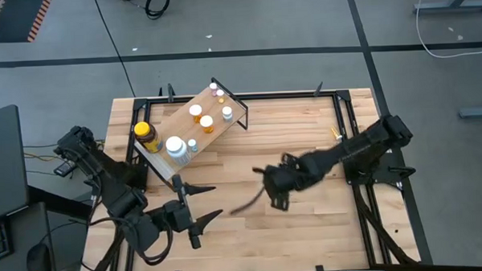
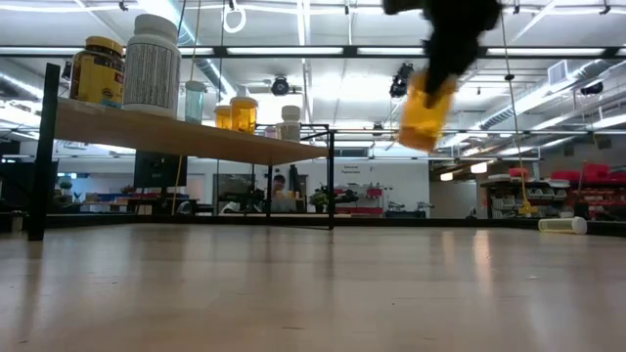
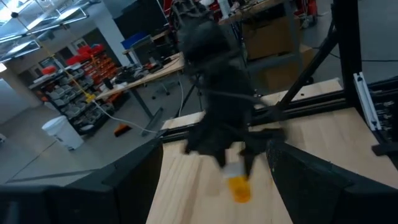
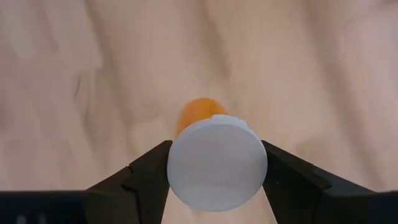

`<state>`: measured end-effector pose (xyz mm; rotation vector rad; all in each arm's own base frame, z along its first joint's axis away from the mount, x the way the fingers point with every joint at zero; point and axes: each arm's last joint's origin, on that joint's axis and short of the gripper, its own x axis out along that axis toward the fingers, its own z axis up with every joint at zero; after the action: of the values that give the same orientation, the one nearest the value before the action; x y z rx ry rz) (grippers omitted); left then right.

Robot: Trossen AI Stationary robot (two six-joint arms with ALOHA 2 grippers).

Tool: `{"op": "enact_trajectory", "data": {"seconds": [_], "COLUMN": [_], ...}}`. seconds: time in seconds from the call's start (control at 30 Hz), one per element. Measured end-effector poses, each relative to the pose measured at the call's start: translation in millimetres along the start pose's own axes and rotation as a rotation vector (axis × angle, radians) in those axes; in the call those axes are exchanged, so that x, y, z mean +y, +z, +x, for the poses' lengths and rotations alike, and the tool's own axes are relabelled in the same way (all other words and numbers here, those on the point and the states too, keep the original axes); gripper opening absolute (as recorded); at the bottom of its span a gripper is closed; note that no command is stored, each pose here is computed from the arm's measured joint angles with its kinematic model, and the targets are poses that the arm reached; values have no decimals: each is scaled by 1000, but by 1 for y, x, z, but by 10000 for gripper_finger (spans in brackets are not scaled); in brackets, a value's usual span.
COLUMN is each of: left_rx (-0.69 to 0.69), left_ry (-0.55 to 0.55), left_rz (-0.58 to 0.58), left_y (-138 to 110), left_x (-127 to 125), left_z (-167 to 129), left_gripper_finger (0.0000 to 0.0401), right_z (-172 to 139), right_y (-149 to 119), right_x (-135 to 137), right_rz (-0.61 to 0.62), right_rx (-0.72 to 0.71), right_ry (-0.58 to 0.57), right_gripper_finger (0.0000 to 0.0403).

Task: Pick and place medicine bottles onto shelf by color
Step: Put the orange pill bottle on the shelf

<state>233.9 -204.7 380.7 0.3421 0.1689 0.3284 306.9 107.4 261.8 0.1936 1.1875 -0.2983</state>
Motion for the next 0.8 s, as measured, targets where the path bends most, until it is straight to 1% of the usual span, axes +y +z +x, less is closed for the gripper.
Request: {"op": "enact_trajectory", "data": {"seconds": [0.17, 0.33, 0.47, 0.53, 0.6, 0.8], "left_rx": [-6, -5, -2, -1, -1, 1], "left_ry": [18, 73, 109, 126, 142, 179], "left_rz": [-9, -8, 1, 15, 21, 57], "left_y": [1, 1, 1, 1, 2, 2], "left_x": [-3, -4, -4, -3, -2, -4], "left_z": [-9, -15, -17, -19, -21, -29], "left_gripper_finger": [293, 293, 293, 293, 293, 293], "right_z": [-10, -21, -28, -28, -25, -11], "right_y": [36, 58, 73, 83, 95, 145], "right_x": [-24, -43, -58, -63, -67, -70], "right_rz": [-64, -144, -166, -173, -191, -218], "right_rx": [-93, -161, -201, -193, -157, -88], "right_ry": [7, -32, -67, -86, -115, -162], "right_gripper_finger": [232, 232, 232, 232, 232, 232]}}
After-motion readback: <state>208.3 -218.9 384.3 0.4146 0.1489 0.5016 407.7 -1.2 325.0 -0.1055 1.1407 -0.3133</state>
